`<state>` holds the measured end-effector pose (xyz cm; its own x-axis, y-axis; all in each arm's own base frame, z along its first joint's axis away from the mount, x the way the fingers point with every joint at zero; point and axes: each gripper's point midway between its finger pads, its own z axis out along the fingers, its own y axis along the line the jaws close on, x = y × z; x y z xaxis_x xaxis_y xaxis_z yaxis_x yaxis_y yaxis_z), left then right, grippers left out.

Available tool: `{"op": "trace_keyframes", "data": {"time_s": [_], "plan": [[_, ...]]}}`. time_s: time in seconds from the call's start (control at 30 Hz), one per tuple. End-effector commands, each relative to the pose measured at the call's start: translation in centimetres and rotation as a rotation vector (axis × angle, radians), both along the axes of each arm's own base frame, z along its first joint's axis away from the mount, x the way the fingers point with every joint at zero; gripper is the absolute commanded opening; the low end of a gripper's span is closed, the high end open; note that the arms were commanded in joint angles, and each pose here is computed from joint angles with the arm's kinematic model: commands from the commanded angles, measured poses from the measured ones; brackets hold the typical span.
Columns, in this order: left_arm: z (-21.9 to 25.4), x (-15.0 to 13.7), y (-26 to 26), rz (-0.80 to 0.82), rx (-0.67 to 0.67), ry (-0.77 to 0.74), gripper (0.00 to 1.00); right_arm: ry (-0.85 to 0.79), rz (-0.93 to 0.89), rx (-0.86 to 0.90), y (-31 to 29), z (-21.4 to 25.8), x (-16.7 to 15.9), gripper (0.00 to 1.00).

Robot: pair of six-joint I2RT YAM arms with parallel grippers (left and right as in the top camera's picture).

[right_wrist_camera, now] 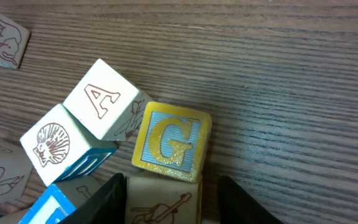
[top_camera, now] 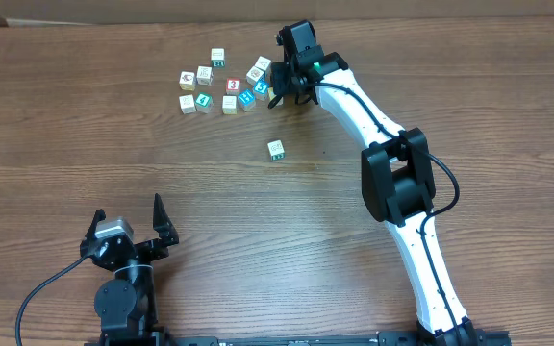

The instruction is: Form a circle

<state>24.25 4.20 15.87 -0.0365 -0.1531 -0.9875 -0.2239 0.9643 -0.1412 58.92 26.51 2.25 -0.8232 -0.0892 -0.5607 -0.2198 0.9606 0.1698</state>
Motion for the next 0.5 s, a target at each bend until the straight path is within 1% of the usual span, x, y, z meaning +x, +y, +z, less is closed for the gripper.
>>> {"op": "trace_keyframes", "data": {"time_s": [0.0,0.03,0.1,0.23,0.37,0.47], "plan": [[0.0,0.1,-0.5,-0.023,0.018,-0.003,1.00,0.002,-0.007,-0.021,-0.1,-0.8,0.0,0.43],[0.0,0.1,-0.5,-0.023,0.018,-0.003,1.00,0.002,-0.013,-0.027,-0.3,-0.9,0.1,0.44],[0.1,0.1,-0.5,-0.023,0.018,-0.003,0.99,0.001,-0.023,-0.039,-0.7,-0.9,0.1,0.39],[0.1,0.1,-0.5,-0.023,0.018,-0.003,0.99,-0.008,-0.025,-0.038,-0.7,0.1,0.3,0.38],[0.0,0.1,-0.5,-0.023,0.018,-0.003,0.99,-0.040,-0.026,-0.024,-0.6,2.9,0.7,0.36],[0.1,0.1,-0.5,-0.023,0.018,-0.003,1.00,-0.078,-0.035,-0.015,-0.8,6.0,1.0,0.36]]}}
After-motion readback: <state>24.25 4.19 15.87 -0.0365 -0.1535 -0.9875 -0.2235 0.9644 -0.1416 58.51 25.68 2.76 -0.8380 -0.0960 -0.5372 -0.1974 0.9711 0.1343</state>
